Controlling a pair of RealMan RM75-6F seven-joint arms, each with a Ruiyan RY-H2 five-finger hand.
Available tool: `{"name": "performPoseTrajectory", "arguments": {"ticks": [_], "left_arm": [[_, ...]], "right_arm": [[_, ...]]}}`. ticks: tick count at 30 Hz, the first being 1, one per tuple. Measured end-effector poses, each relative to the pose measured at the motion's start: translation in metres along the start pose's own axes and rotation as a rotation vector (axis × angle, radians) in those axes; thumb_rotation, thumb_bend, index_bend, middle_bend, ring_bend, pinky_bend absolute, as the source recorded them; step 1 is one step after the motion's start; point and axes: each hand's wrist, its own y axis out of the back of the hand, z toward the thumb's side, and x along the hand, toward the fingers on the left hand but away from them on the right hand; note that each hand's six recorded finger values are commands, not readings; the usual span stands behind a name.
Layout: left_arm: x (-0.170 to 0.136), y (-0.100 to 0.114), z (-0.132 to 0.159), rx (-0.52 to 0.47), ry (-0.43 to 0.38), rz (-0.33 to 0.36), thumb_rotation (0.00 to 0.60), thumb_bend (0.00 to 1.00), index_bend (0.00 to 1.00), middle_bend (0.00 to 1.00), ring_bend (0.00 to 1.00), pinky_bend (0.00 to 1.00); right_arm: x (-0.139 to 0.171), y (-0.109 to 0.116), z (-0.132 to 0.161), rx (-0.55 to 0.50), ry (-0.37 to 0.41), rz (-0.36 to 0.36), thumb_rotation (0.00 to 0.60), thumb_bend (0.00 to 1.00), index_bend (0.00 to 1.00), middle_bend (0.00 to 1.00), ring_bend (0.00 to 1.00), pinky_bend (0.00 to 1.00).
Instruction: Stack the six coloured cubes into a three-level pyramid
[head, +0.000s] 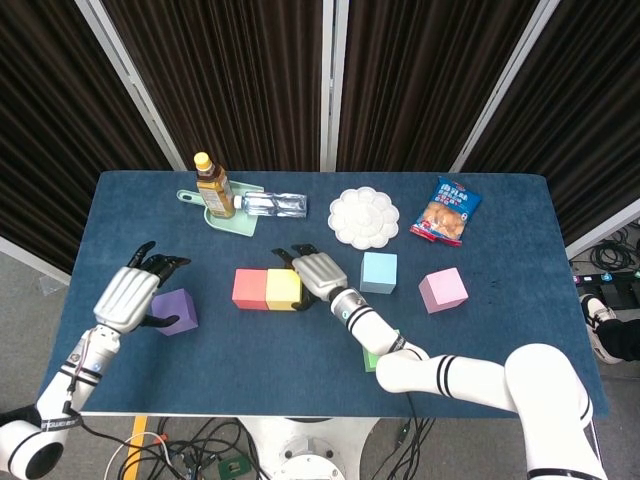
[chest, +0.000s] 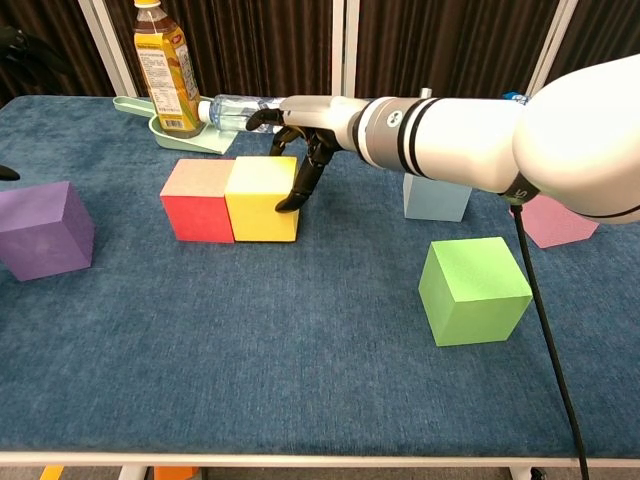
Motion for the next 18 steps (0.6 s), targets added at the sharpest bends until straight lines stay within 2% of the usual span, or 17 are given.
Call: {"name": "performPoseTrajectory", "arguments": {"ticks": [18], "left_arm": [[-0.0015, -0.0004, -0.0024, -0.008, 0.003, 0.002, 0.6, 0.0, 0.18, 0.21, 0.2, 0.05]], "right_arm": [[-0.0032, -0.005, 0.0036, 0.002, -0.002, 0.007, 0.6, 0.14, 0.0, 0.31, 0.0, 0.0]]}}
